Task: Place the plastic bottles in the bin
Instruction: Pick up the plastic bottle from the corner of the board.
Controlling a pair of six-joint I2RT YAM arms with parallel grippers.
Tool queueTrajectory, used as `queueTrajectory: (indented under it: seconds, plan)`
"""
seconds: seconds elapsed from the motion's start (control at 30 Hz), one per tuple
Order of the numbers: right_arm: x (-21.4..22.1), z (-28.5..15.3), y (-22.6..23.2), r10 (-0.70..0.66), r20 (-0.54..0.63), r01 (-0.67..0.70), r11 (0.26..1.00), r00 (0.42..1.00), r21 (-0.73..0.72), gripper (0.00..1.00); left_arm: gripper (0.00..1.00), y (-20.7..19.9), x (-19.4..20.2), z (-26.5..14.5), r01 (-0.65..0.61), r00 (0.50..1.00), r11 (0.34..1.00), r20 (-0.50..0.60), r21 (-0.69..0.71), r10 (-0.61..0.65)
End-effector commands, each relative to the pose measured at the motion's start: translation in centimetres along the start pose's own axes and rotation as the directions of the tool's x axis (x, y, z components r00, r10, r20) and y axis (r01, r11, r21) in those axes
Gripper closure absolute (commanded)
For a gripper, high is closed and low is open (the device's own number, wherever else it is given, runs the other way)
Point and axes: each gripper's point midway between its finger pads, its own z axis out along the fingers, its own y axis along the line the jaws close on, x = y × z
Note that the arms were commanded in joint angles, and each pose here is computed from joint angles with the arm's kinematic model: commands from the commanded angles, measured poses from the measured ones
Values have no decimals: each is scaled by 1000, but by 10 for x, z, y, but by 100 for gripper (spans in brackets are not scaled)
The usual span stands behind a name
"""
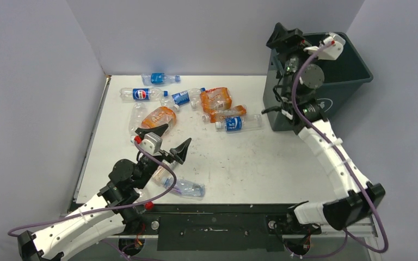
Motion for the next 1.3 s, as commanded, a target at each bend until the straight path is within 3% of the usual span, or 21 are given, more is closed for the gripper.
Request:
queueTrajectory:
  seconds: [0.0, 0.1, 0.2, 0.4, 0.53, 0.7, 0.97, 1.1, 1.27]
  plan:
    - [23, -63, 49, 96, -183, -150, 938, 978, -314, 6, 4, 16, -15, -5, -42, 998, 996, 47, -81, 46]
    - [79, -116, 60, 26, -372, -189, 892, 928, -409, 6, 4, 20, -15, -7, -70, 996, 992, 38, -103, 75]
    - [144, -171, 60, -93, -536, -209, 855, 839, -475, 6, 4, 21, -15, -8, -88, 995, 990, 31, -109, 92]
    - [244, -256, 21, -265, -724, -244, 822, 637, -515, 5, 4, 18, -10, -6, -108, 994, 989, 7, -98, 109]
    - [281, -327, 16, -444, -756, -328, 709, 480, -624, 4, 4, 20, -8, -5, -119, 993, 987, -7, -107, 119]
    - [313, -408, -10, -674, -671, -308, 597, 307, -741, 0, 4, 20, -8, -5, -117, 993, 987, -4, -106, 117]
    - [345, -477, -12, -751, -604, -349, 509, 268, -787, 0, 4, 19, -14, -8, -107, 994, 989, 20, -102, 109]
    - [356, -490, 1, -790, -547, -347, 448, 278, -824, 4, 4, 17, -16, -10, -96, 994, 991, 40, -92, 100]
    - [375, -492, -4, -815, -526, -312, 448, 242, -838, 4, 4, 17, -16, -10, -100, 994, 991, 38, -88, 104]
